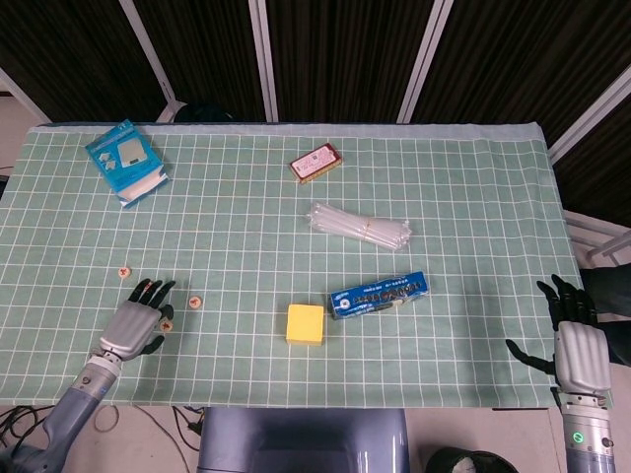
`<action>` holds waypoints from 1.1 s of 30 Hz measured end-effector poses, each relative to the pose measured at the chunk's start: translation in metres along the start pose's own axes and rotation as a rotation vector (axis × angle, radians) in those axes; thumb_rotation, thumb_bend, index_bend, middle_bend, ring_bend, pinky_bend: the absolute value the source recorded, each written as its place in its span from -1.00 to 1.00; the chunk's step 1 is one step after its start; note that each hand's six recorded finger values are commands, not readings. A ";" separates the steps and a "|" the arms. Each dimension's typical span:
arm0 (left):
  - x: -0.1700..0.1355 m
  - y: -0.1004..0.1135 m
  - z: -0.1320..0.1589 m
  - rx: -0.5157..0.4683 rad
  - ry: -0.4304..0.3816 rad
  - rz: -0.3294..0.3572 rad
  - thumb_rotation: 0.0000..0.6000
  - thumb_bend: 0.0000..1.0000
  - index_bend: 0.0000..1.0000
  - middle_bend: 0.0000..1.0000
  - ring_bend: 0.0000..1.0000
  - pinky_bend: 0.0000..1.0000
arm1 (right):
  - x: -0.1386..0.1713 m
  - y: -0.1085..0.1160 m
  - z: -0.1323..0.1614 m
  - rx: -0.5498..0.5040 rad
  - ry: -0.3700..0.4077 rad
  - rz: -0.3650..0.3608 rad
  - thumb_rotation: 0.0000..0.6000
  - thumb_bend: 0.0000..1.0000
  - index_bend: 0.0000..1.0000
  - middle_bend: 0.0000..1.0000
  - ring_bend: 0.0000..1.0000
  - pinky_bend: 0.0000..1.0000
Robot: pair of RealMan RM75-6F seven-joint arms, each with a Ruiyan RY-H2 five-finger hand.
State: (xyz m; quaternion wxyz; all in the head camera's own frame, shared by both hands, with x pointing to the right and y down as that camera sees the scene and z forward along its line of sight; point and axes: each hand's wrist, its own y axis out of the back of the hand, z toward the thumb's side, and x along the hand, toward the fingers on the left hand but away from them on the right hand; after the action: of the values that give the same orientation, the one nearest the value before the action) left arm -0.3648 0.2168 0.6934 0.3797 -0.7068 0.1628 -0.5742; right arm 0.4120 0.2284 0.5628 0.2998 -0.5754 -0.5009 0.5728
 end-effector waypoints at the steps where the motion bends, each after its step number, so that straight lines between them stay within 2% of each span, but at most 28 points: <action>1: 0.000 0.000 0.000 0.002 0.000 0.000 1.00 -0.41 -0.12 -0.98 -1.00 -1.00 | 0.000 0.000 0.000 0.000 0.000 0.000 1.00 -0.47 -0.76 -0.90 -1.00 -1.00; 24: 0.003 -0.002 0.002 0.028 0.001 -0.010 1.00 -0.28 -0.01 -0.93 -1.00 -1.00 | 0.000 0.000 -0.001 0.002 -0.016 -0.002 1.00 -0.47 -0.76 -0.90 -1.00 -1.00; 28: 0.001 0.006 -0.003 0.015 0.014 0.014 1.00 -0.28 -0.01 -0.92 -1.00 -1.00 | 0.000 0.000 -0.001 0.002 -0.013 -0.002 1.00 -0.47 -0.76 -0.90 -1.00 -1.00; 33: -0.005 0.019 -0.024 -0.010 0.060 0.050 1.00 -0.28 -0.01 -0.91 -1.00 -1.00 | 0.000 0.000 0.000 0.002 -0.012 -0.002 1.00 -0.47 -0.76 -0.90 -1.00 -1.00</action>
State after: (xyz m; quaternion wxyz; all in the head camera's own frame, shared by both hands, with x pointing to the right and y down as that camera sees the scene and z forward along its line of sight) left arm -0.3843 0.1988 0.6775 0.3851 -0.6868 0.1945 -0.5849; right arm 0.4122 0.2285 0.5632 0.2978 -0.5710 -0.5026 0.5767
